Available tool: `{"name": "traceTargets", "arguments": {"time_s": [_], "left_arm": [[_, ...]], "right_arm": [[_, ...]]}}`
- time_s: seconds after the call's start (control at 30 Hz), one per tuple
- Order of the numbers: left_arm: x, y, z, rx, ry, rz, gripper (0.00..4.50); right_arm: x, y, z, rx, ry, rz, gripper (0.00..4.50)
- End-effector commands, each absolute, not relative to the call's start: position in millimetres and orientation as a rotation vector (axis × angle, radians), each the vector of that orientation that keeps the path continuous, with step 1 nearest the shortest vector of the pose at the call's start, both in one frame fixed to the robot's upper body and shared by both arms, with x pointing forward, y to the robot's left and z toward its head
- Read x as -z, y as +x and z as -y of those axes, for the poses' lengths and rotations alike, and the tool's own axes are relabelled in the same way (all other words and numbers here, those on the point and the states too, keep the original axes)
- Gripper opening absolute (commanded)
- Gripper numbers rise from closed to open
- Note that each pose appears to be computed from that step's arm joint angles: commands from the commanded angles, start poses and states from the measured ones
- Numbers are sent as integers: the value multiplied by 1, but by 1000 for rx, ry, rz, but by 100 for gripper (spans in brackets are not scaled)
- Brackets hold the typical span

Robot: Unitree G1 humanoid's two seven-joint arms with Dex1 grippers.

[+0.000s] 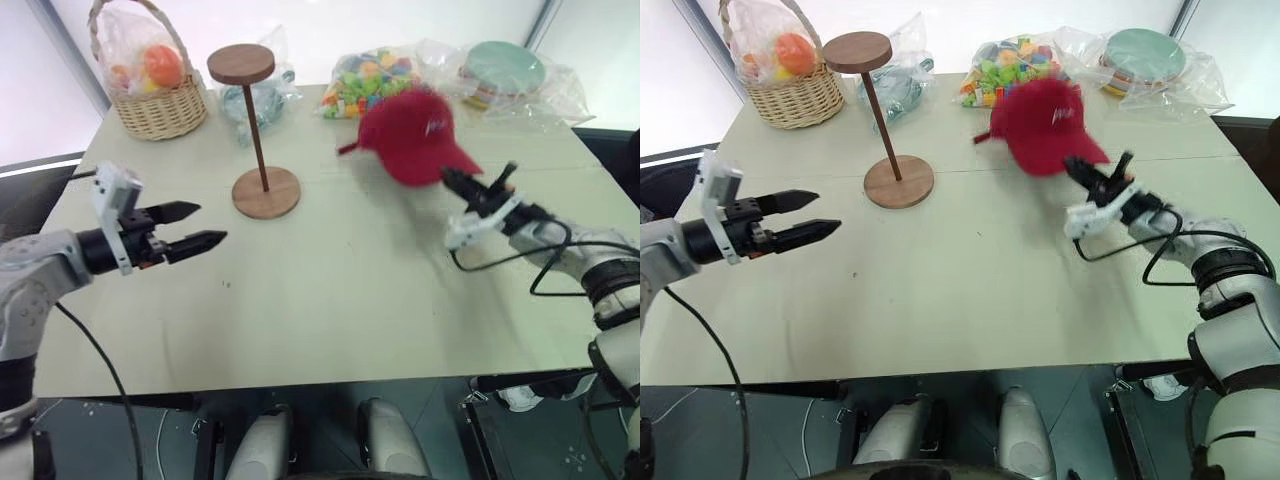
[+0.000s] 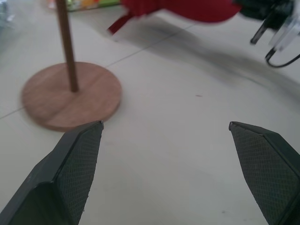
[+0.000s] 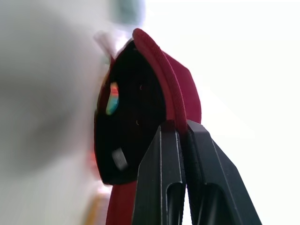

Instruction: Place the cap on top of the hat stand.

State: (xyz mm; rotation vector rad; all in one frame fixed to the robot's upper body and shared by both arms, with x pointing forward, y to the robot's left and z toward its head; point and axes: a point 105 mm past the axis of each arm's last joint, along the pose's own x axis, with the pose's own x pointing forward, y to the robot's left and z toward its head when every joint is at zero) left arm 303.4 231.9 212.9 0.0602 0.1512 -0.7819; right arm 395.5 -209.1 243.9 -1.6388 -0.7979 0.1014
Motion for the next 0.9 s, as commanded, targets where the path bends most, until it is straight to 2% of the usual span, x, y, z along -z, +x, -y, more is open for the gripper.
{"name": "traceTargets", "arguments": {"time_s": [0.03,0.23,0.5,0.63,0.9], "left_arm": [[-231,306,-246,741,109,-98,450],[-241,318,-262,706,153,-89,450],[-249,324,-267,696,179,-69,450],[-249,322,-270,685,195,-68,450],[-247,313,-274,656,188,-59,450]], "right_arm": [[-306,376,181,43,-1514,885,5],[-349,347,117,48,-1455,956,5],[-381,328,55,-13,-1317,1069,5],[-384,323,27,-85,-1265,1125,5],[-358,322,-10,-256,-1205,1120,5]]}}
